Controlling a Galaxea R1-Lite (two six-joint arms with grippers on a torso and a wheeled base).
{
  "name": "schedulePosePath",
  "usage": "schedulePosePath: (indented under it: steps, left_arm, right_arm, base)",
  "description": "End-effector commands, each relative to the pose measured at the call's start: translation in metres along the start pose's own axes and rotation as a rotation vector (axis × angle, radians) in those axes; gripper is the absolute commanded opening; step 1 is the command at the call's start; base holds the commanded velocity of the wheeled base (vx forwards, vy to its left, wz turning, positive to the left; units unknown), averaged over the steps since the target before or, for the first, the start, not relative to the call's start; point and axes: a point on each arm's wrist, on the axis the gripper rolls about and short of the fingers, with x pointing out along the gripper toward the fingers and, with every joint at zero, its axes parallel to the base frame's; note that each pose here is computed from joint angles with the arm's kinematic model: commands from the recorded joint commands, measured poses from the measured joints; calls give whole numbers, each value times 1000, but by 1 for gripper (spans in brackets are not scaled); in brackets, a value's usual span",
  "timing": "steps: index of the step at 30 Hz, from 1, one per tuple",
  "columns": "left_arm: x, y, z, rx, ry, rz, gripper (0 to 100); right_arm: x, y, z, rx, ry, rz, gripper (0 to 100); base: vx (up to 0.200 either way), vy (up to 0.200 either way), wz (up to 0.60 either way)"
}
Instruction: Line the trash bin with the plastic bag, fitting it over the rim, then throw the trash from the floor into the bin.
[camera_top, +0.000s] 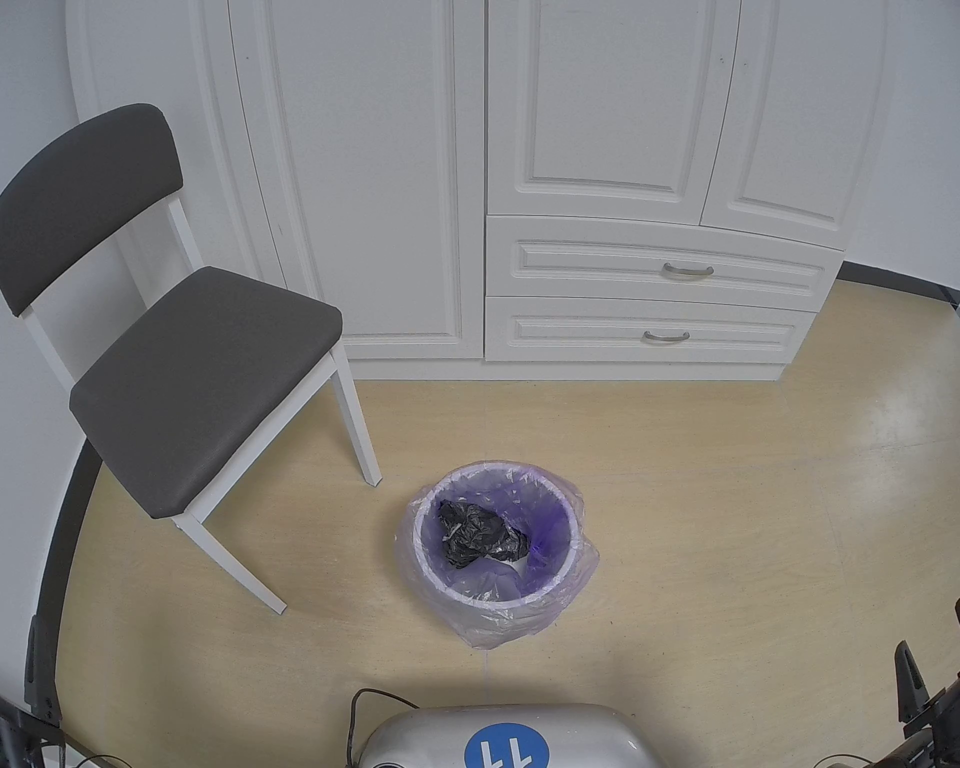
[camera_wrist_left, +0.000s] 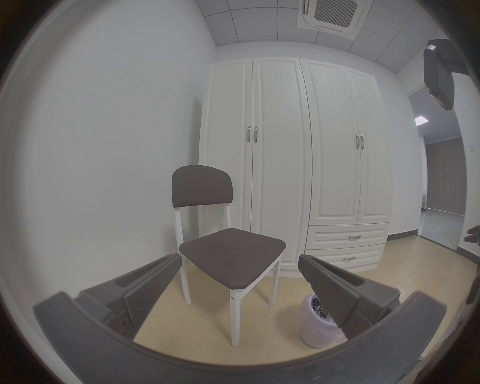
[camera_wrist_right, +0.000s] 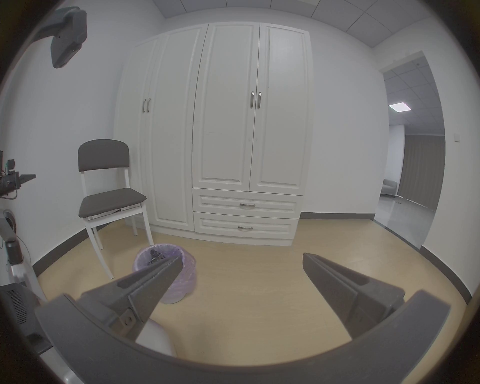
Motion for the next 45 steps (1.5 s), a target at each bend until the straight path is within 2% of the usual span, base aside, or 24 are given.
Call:
schedulePosePath:
  steps: [1, 12, 18, 20, 29, 36, 40, 45]
  left_arm:
    - [-1, 0, -5, 0, 3, 1, 100]
    - [-1, 0, -4, 8, -6, 0, 100]
    - [-1, 0, 0, 23, -52, -4, 100]
    - [-1, 0, 0, 25, -47, -2, 100]
    - [-1, 0, -3, 28, -18, 3, 100]
    - [-2, 1, -14, 65, 86, 3, 100]
    - [-2, 1, -13, 66, 82, 3, 100]
    - [-3, 1, -22, 81, 164, 4, 100]
  right_arm:
    - [0, 1, -5, 15, 3, 28, 100]
    - [0, 1, -6, 35, 6, 21, 100]
    - [0, 1, -11, 81, 58, -1, 100]
    - [-1, 1, -13, 81, 81, 3, 100]
    - [-1, 1, -12, 87, 73, 7, 100]
    - [0, 1, -12, 90, 75, 5, 100]
    - [0, 1, -12, 92, 73, 4, 100]
    - [-1, 1, -12, 98, 72, 3, 100]
  base:
    - [0, 0, 0]
    - [0, 0, 0]
    - [0, 0, 0]
    - [0, 0, 0]
    - [0, 0, 0]
    - [0, 0, 0]
    - [0, 0, 0]
    - [0, 0, 0]
